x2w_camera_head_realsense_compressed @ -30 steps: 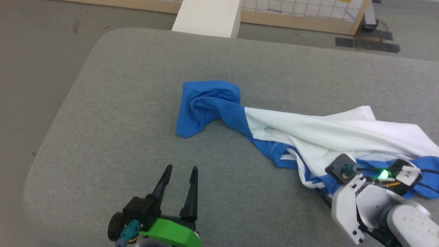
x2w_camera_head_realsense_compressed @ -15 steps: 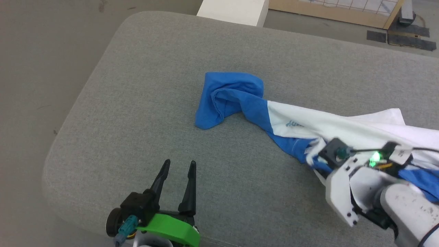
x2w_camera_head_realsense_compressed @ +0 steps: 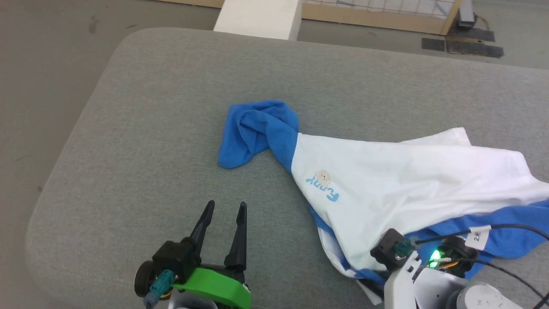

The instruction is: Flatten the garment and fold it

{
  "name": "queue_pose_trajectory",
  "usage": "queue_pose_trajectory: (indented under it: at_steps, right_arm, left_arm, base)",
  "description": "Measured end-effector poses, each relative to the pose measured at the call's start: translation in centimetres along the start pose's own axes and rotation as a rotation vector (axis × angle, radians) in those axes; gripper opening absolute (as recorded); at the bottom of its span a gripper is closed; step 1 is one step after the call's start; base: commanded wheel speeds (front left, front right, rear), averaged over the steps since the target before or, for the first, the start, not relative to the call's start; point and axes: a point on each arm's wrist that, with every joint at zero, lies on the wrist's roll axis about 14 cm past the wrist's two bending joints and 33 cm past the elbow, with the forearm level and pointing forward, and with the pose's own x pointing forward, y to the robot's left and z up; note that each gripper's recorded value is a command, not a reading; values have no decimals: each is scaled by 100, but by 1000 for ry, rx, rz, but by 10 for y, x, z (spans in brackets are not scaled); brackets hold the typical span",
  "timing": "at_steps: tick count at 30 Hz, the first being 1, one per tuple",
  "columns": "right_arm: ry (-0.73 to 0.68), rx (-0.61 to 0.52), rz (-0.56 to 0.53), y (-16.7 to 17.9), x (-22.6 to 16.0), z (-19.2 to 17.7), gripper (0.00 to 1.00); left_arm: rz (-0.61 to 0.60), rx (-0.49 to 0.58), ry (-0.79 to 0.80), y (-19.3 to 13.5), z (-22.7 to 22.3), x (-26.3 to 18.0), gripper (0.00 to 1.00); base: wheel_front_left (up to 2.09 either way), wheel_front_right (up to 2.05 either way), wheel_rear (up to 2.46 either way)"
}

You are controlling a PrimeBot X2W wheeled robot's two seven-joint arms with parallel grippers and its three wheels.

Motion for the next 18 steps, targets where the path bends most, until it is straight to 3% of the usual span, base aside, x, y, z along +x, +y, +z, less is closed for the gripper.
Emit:
queue_pose_trajectory:
  at_steps: [1, 2, 7, 12, 15, 18]
  right_arm:
    - [-5, -12, -25, -5, 0, -2, 95]
    - [-21, -15, -51, -11, 0, -2, 100]
    - [-211, 71, -135, -32, -11, 35, 100]
    - [-481, 167, -316, -72, -51, 71, 100]
    - [-494, 219, -442, -92, -70, 52, 100]
    - [-345, 272, -549, -106, -82, 1, 100]
  left_arm:
    - [-4, -1, 3, -1, -1, 1, 100]
    - [-7, -2, 6, -2, -2, 2, 100]
    - [-17, 1, 3, -3, -1, 5, 100]
    - [-35, 1, -10, -9, 2, 7, 100]
    - [-45, 1, -6, -11, 1, 7, 100]
    - [-55, 0, -1, -14, 0, 6, 100]
  base:
    - [0, 0, 0]
    - [0, 0, 0]
    - [0, 0, 0]
    - [0, 0, 0]
    - [0, 0, 0]
    - [0, 0, 0]
